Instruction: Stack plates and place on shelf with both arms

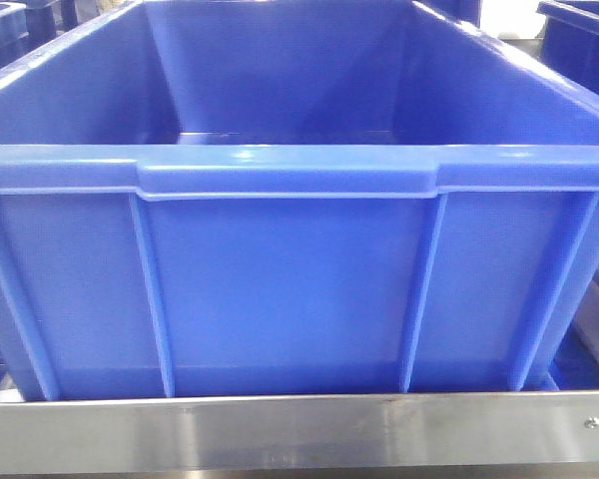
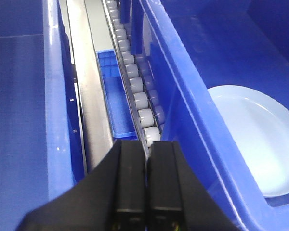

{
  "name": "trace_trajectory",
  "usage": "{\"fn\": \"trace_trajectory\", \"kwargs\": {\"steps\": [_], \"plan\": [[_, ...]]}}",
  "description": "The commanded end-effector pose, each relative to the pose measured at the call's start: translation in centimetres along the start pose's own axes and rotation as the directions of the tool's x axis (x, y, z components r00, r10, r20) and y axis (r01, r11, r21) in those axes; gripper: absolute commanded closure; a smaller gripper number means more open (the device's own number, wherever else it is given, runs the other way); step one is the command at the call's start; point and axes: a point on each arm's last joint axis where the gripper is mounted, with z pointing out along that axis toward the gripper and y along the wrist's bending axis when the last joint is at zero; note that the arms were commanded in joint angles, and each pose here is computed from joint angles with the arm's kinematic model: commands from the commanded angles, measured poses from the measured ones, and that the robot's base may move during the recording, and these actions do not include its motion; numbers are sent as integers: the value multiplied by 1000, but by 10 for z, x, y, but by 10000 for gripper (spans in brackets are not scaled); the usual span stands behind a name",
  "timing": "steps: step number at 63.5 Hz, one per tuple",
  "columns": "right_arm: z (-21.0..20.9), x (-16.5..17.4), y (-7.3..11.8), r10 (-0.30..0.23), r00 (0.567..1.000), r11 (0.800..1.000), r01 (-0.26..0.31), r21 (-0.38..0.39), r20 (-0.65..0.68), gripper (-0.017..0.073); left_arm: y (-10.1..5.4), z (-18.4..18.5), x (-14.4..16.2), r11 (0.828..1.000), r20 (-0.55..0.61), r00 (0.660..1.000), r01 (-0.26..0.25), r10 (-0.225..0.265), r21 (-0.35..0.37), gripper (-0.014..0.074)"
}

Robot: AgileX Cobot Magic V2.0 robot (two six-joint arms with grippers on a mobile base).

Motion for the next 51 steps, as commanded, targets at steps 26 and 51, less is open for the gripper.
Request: {"fn": "trace_trajectory", "kwargs": {"steps": [26, 51], "plan": [[1, 11, -7, -45, 987, 996, 33, 79, 154, 510, 0, -3, -17, 1000, 109, 994, 18, -17, -7, 510], [1, 11, -7, -44, 988, 996, 33, 79, 149, 510, 0, -3, -17, 1000, 109, 994, 18, -17, -7, 510]]}}
